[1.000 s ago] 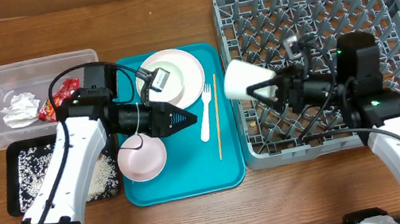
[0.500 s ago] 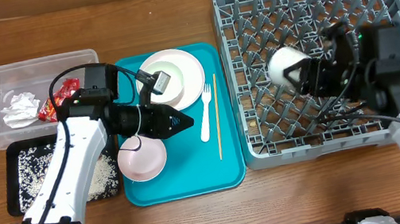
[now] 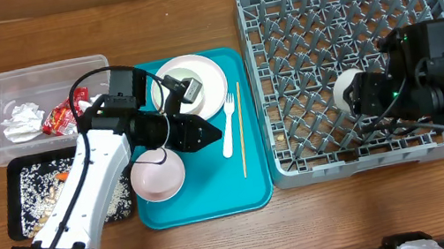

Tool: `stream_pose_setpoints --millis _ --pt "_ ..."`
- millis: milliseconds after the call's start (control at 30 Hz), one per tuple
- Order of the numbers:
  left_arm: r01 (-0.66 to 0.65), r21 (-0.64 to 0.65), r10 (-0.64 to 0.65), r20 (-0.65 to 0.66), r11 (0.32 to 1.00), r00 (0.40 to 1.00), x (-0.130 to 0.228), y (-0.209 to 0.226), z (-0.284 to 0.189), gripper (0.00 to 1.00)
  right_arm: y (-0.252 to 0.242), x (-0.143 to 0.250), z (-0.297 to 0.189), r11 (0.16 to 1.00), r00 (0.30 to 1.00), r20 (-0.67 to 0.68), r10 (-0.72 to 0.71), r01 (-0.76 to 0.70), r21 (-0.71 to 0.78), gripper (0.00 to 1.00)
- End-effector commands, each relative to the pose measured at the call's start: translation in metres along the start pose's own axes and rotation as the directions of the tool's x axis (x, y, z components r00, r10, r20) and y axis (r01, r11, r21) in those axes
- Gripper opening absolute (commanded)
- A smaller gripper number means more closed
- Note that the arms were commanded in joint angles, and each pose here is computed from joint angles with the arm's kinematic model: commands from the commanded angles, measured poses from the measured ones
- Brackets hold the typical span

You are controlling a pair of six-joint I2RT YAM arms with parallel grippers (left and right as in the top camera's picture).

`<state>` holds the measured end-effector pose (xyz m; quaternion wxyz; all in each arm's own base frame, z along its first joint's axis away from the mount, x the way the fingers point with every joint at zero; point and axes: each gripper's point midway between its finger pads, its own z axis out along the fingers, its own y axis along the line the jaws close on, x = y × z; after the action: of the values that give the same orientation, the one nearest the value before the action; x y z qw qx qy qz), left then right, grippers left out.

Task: Sort waste into correct bins and load items into the dishwasher
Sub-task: 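Carry the cup over the dish rack and lower it upside down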

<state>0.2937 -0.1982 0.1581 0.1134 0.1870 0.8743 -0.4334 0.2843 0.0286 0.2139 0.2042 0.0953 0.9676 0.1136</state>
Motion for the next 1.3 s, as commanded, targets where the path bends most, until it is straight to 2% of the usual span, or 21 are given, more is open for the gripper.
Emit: stream_pose_setpoints --millis 0,233,467,533,733,867,1067,1133,1267 --pt "0.067 -0.066 -0.067 0.003 0.996 0.998 -0.001 0.011 0.001 0.19 -0.003 -0.004 -0.001 1.000 1.000 -0.001 -0.003 0.003 0.022 0.22" --pt "0.060 -0.113 -0.063 -0.026 0.992 0.998 0.004 0.013 0.011 0.21 -0.012 0.000 0.000 0.998 1.000 -0.019 0.003 -0.001 0.069 0.18" --pt "0.050 -0.168 -0.063 -0.070 0.984 0.996 0.014 0.012 0.029 0.22 -0.013 0.002 0.003 0.997 0.999 -0.032 0.008 -0.006 0.072 0.10" --pt "0.059 -0.203 -0.075 -0.070 0.977 0.995 0.015 0.013 0.033 0.20 -0.013 0.003 0.006 0.997 0.999 -0.043 0.012 -0.008 0.074 0.04" --pt "0.101 -0.249 -0.111 -0.026 0.963 0.993 0.007 0.018 0.035 0.18 -0.008 0.006 0.012 0.999 0.997 -0.073 0.016 -0.013 0.046 0.04" --pt "0.096 -0.268 -0.105 -0.019 0.959 0.994 0.005 0.022 0.035 0.26 -0.003 0.009 0.016 1.000 0.995 -0.095 0.019 -0.019 0.009 0.04" --pt "0.092 -0.309 -0.102 -0.015 0.947 0.995 0.005 0.028 0.033 0.28 0.000 0.004 0.017 0.999 0.996 -0.075 0.052 -0.053 -0.005 0.04" --pt "0.092 -0.310 -0.102 -0.015 0.946 0.995 0.006 0.028 0.033 0.38 -0.006 0.005 0.018 0.996 0.994 -0.072 0.079 -0.077 0.033 0.04" --pt "0.092 -0.315 -0.101 -0.015 0.945 0.995 0.005 0.029 0.033 0.39 -0.019 0.007 0.020 0.987 0.988 -0.079 0.130 -0.121 0.108 0.04"
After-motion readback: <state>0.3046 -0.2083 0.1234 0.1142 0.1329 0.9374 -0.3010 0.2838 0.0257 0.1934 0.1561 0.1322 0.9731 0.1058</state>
